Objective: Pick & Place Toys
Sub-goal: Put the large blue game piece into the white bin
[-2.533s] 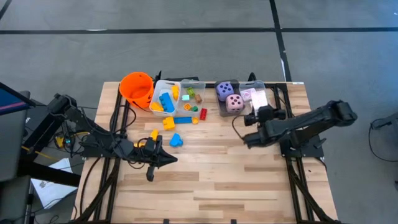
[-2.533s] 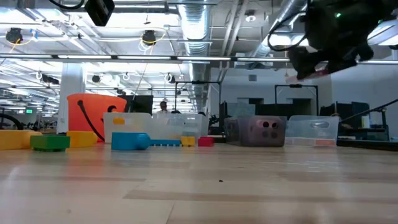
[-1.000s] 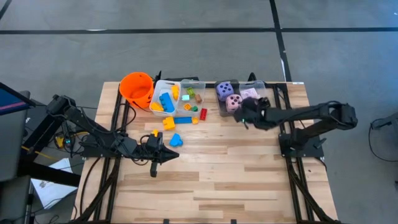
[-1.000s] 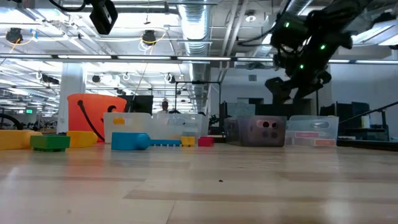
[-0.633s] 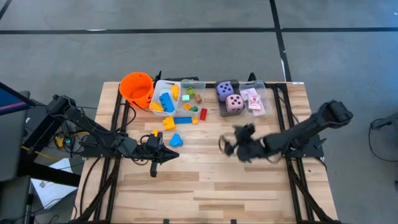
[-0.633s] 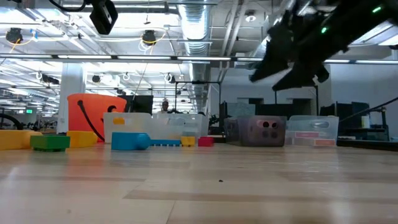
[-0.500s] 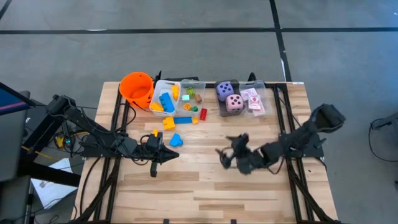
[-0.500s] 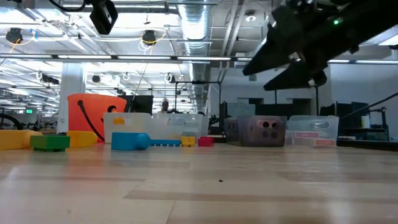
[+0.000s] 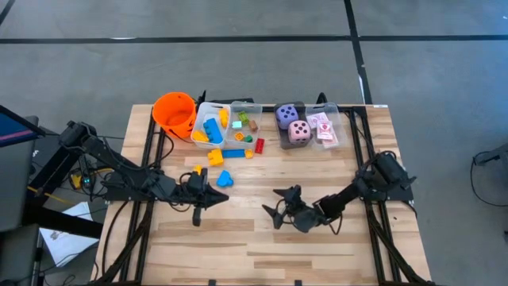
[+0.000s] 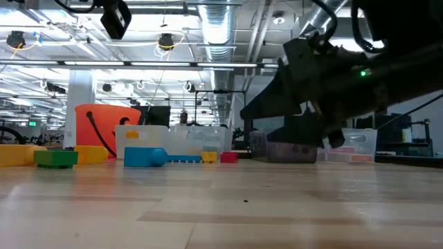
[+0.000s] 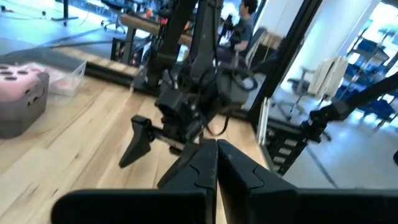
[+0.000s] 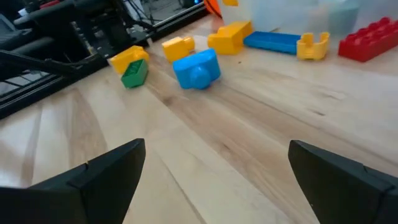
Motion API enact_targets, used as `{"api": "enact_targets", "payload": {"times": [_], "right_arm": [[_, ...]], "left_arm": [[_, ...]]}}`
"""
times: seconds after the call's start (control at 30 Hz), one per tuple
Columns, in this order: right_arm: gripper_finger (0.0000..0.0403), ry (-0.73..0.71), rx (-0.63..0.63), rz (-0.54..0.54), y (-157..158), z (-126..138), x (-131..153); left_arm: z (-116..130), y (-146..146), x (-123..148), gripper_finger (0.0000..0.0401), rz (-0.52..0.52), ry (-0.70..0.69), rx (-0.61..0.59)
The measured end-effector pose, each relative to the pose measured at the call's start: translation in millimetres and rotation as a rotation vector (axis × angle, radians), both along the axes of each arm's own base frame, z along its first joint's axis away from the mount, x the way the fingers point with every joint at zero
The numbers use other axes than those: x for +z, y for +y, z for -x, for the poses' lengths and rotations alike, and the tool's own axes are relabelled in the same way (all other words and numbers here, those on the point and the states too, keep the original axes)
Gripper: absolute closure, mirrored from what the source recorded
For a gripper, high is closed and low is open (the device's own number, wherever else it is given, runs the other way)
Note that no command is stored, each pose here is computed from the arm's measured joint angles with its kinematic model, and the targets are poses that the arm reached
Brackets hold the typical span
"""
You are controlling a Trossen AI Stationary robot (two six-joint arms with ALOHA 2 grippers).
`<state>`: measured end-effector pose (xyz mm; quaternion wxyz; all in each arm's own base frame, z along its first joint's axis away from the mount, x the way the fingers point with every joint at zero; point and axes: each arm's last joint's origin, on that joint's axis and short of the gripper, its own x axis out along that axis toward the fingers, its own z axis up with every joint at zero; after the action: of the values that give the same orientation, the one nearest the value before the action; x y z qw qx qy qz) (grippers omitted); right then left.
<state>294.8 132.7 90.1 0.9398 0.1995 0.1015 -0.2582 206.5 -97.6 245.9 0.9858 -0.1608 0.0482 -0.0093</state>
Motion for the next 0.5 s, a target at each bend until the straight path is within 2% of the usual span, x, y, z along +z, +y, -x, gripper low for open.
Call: {"api": "enact_targets", "payload": {"times": [0.23,0.4,0.5], "right_arm": [[0.0015,0.000,0.018,-0.010,-6,-7,-1],[0.0015,0.012,0.040,0.033,-3,-12,3],[0.0015,0.019,0.055,0.047,-1,-12,4]], "left_arm": [[1,1,-20,0.0401,-0.094,0.170,0.017],[-6,4,-43,0.0401,-0.152,0.307,0.079],[-14,6,-56,0.0400,-0.144,0.356,0.114]]}}
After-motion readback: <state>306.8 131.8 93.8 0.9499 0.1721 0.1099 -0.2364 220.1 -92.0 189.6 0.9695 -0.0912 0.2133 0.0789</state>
